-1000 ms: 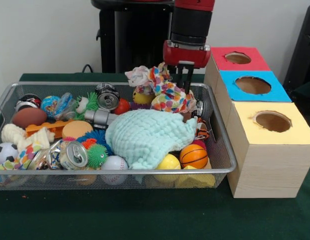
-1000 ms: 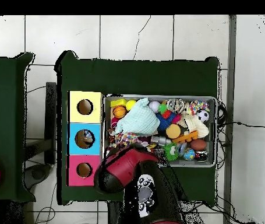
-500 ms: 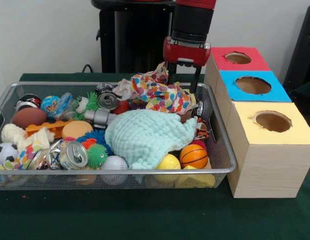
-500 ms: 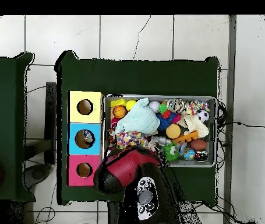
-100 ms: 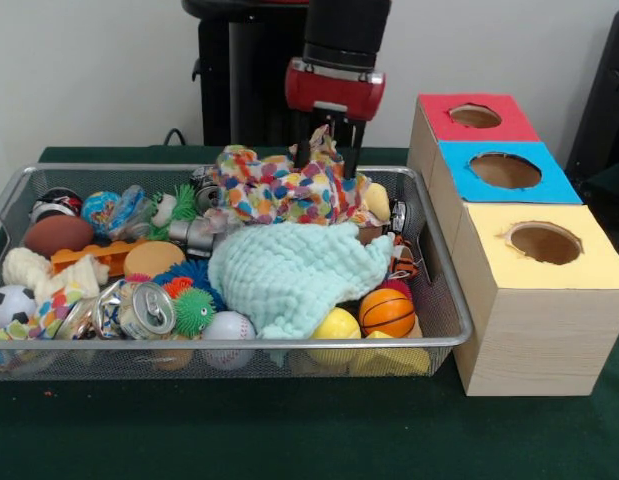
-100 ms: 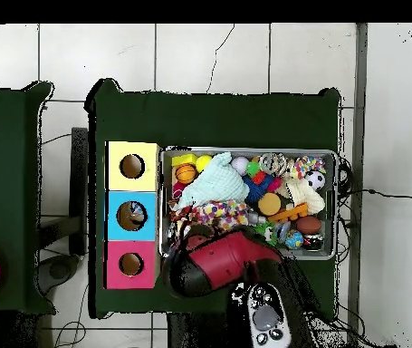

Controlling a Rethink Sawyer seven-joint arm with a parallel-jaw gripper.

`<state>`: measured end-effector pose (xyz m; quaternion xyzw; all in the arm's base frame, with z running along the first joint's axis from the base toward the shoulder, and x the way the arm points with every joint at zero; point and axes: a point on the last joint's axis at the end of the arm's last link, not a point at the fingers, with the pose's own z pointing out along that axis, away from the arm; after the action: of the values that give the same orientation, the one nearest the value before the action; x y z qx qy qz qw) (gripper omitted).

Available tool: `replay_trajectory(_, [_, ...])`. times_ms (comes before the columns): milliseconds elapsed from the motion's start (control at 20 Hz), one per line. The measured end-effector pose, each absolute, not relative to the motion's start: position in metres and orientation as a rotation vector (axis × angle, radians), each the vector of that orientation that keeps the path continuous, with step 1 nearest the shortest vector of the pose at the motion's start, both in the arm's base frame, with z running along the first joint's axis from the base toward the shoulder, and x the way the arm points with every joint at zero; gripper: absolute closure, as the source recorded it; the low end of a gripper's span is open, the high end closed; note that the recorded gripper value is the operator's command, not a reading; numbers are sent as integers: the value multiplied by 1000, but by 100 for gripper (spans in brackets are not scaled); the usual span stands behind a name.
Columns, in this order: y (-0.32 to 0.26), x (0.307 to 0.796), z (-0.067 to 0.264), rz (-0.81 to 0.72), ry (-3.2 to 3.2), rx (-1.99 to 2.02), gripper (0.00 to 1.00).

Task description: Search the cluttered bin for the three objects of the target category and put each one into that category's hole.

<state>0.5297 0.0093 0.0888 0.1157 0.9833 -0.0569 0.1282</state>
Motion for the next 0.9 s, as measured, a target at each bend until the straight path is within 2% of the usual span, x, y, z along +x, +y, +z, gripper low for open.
replay_trajectory(150, [-5, 534, 105, -171, 2853, 427, 0])
replay_trajectory(250, [-20, 536, 130, -183, 2858, 553, 0])
replay_trajectory(650, [-36, 543, 184, -211, 2868, 695, 0])
replay_trajectory(900, [-37, 553, 198, -192, 2844, 670, 0])
